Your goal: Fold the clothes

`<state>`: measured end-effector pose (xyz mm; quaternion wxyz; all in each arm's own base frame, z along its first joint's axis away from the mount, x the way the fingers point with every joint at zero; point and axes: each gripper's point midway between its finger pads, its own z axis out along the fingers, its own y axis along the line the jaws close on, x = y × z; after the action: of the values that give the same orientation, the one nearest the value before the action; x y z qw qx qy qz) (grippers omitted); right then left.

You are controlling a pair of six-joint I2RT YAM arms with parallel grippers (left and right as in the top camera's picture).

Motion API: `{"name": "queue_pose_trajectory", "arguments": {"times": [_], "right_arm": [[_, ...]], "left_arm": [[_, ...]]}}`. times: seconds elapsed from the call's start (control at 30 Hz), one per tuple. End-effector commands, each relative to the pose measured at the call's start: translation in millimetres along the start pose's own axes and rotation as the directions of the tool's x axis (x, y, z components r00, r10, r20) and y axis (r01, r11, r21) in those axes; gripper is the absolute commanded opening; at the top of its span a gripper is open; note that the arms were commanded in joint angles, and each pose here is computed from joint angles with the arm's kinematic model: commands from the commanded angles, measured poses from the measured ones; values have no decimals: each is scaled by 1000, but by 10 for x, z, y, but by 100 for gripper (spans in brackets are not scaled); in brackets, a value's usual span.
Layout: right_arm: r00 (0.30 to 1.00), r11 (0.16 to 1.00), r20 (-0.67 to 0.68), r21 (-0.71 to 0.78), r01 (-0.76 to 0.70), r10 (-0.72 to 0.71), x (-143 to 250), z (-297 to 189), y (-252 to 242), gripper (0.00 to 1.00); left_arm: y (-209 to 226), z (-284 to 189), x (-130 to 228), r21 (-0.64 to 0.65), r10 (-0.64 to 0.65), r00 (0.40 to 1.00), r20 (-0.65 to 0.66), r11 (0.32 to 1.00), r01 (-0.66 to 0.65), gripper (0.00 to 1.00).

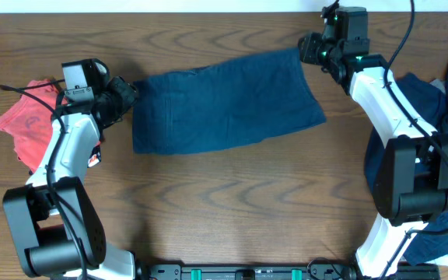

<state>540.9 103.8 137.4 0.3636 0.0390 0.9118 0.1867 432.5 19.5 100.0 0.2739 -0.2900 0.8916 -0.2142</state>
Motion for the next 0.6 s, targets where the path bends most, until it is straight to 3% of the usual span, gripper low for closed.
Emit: {"name": "queue_pose_trajectory", "arguments": {"times": [0.0,0.07,0.17,0.27,0.57], "right_arm": [[993,987,-70,-139,81,-91,124,-126,268,27],[977,983,-164,-146,115,-138,392,-112,278,25],[939,975,-272,-137,177,-209,727,-73,254,22],[906,976,-366,-51,210,-214,989,-14,110,20],[837,965,-520,87,248,-168,1414,54,-245,21]], "left_arm": [[-73,-93,157,35,-15,997,-77,999,18,49],[67,-95,315,-25,-33,990,-135,999,30,55],[304,-111,473,-139,-70,982,-175,989,46,78],[415,-79,579,-168,-55,977,-206,986,20,90],[667,340,720,-174,3,963,-269,983,-52,93]]}}
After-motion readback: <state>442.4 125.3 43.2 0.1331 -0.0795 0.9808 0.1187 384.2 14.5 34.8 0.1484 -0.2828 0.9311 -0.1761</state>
